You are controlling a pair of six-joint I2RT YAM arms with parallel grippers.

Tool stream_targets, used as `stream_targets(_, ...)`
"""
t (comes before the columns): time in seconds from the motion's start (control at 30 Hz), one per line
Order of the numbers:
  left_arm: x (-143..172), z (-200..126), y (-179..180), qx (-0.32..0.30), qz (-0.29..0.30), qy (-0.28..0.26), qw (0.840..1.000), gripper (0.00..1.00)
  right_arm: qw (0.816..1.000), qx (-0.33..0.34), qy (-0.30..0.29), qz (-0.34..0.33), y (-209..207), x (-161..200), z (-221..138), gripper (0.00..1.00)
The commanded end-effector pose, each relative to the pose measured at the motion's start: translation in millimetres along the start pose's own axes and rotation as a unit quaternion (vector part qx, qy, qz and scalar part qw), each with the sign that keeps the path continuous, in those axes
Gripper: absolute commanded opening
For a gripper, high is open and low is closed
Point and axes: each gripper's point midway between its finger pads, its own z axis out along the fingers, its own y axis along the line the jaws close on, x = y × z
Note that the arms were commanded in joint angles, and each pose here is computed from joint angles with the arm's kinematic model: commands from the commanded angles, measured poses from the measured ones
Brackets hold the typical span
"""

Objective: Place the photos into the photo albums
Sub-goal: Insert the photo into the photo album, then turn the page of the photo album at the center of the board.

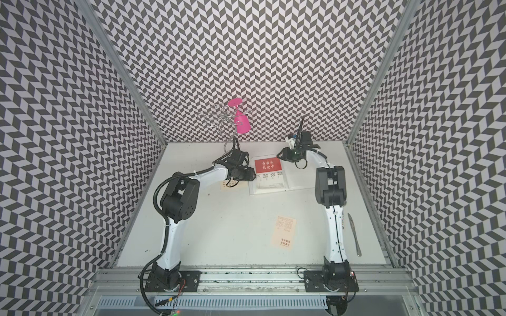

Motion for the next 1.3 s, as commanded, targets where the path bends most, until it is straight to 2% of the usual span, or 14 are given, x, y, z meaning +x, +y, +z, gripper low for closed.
stream_targets(0.0,-17.1,-27.3,-8.2,-0.008,0.014,-0.029,0.999,0.55,0.998,0.026,-0.056,-0.033,17.9,-39.7,-40.1,0.38)
stream_targets(0.3,-27.8,-48.8,-28.5,0.005,0.036,-0.055,0.998,0.55,0.994,0.084,-0.070,-0.024,11.1,-42.5,-81.5,0.40)
stream_targets(0.47,-31.8,-67.2,-54.9,0.018,0.072,-0.083,0.994,0.55,0.987,0.119,-0.103,-0.036,19.1,-42.7,-126.0,0.40)
stream_targets(0.7,-32.8,-95.1,-98.6,0.064,0.140,-0.138,0.978,0.55,0.972,0.182,-0.147,0.010,-7.0,-24.1,-177.7,0.40)
stream_targets(0.77,-28.9,-102.6,-113.7,0.082,0.163,-0.151,0.971,0.55,0.966,0.202,-0.161,0.028,-13.7,-16.9,-188.1,0.43)
stream_targets(0.9,-16.0,-114.0,-146.0,0.112,0.221,-0.165,0.955,0.55,0.958,0.229,-0.166,0.055,-24.0,10.7,-192.8,0.47)
stream_targets(0.97,-8.8,-119.0,-159.6,0.124,0.243,-0.171,0.947,0.55,0.955,0.234,-0.169,0.063,-27.9,28.0,-191.8,0.52)
stream_targets(1.0,-6.7,-122.1,-165.3,0.131,0.250,-0.175,0.943,0.55,0.953,0.241,-0.168,0.067,-31.8,37.2,-191.1,0.56)
stream_targets(1.03,-4.2,-124.9,-170.8,0.140,0.255,-0.177,0.940,0.55,0.951,0.252,-0.163,0.072,-36.8,48.3,-189.2,0.66)
stream_targets(1.07,-1.4,-126.7,-175.1,0.149,0.259,-0.178,0.938,0.55,0.950,0.256,-0.160,0.074,-39.4,55.9,-188.1,0.69)
stream_targets(1.17,3.9,-132.5,-187.3,0.171,0.265,-0.180,0.932,0.55,0.944,0.283,-0.152,0.075,-52.2,77.2,-185.0,0.70)
stream_targets(1.27,7.1,-135.5,-194.5,0.183,0.268,-0.178,0.929,0.55,0.939,0.304,-0.145,0.068,-64.0,81.9,-182.3,0.69)
